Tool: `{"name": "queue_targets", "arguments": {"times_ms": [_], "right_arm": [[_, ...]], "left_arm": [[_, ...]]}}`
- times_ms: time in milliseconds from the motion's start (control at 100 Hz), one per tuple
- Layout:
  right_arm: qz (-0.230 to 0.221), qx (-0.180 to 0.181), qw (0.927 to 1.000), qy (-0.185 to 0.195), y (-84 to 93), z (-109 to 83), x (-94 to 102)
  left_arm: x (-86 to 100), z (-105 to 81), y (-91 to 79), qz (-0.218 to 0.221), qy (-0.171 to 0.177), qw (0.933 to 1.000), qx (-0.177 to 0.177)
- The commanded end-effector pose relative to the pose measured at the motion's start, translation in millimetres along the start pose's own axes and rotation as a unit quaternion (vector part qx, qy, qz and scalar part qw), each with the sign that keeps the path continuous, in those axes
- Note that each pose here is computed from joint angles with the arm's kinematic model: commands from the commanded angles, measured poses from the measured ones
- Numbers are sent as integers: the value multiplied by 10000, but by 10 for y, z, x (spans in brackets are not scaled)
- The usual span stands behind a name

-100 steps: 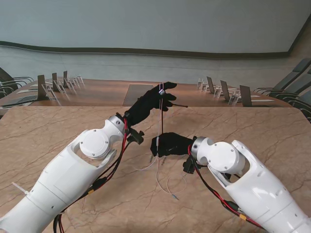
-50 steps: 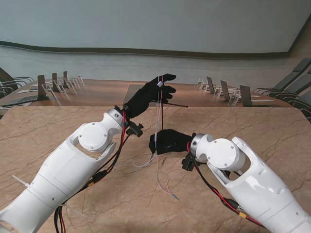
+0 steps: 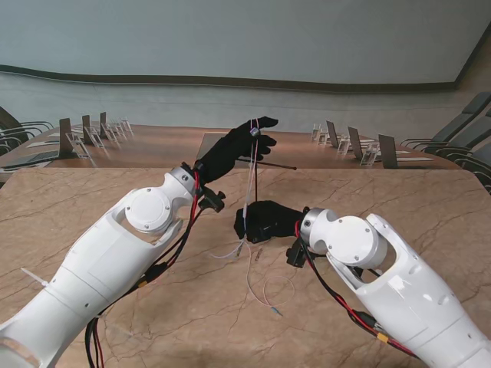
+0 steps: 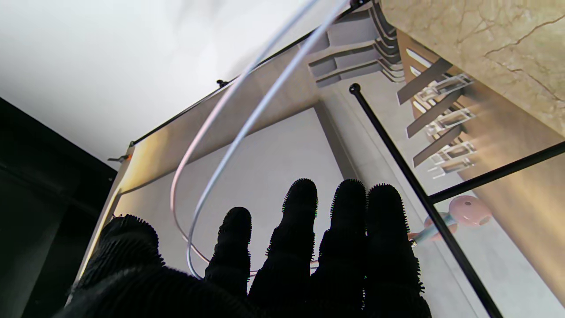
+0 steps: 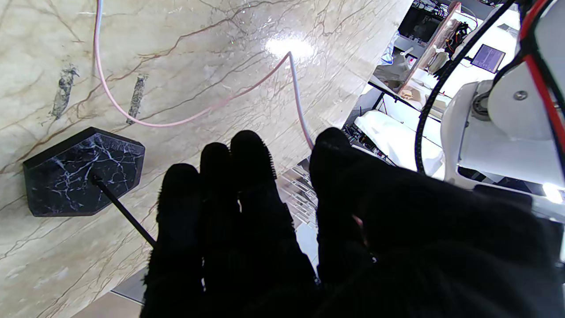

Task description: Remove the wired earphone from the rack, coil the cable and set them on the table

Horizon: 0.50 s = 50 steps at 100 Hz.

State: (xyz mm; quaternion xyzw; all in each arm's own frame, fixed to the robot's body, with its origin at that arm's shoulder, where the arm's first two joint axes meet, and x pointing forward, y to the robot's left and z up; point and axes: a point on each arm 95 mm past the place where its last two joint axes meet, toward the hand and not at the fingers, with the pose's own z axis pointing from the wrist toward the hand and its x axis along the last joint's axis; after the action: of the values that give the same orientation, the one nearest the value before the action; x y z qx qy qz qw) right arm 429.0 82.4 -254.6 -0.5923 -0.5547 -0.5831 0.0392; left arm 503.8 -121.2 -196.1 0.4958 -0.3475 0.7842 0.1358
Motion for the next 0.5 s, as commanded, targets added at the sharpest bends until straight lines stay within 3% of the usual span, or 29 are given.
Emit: {"name": "queue_targets", "arguments": {"times_ms": [0, 490], "right_arm": [[19, -13, 10000, 22, -5, 10, 26], [36, -59, 10000, 8, 66, 38, 13]], "left_arm": [[-20, 39, 25, -23, -32, 10000, -11], [4, 142, -67, 31, 45, 10000, 37]]}}
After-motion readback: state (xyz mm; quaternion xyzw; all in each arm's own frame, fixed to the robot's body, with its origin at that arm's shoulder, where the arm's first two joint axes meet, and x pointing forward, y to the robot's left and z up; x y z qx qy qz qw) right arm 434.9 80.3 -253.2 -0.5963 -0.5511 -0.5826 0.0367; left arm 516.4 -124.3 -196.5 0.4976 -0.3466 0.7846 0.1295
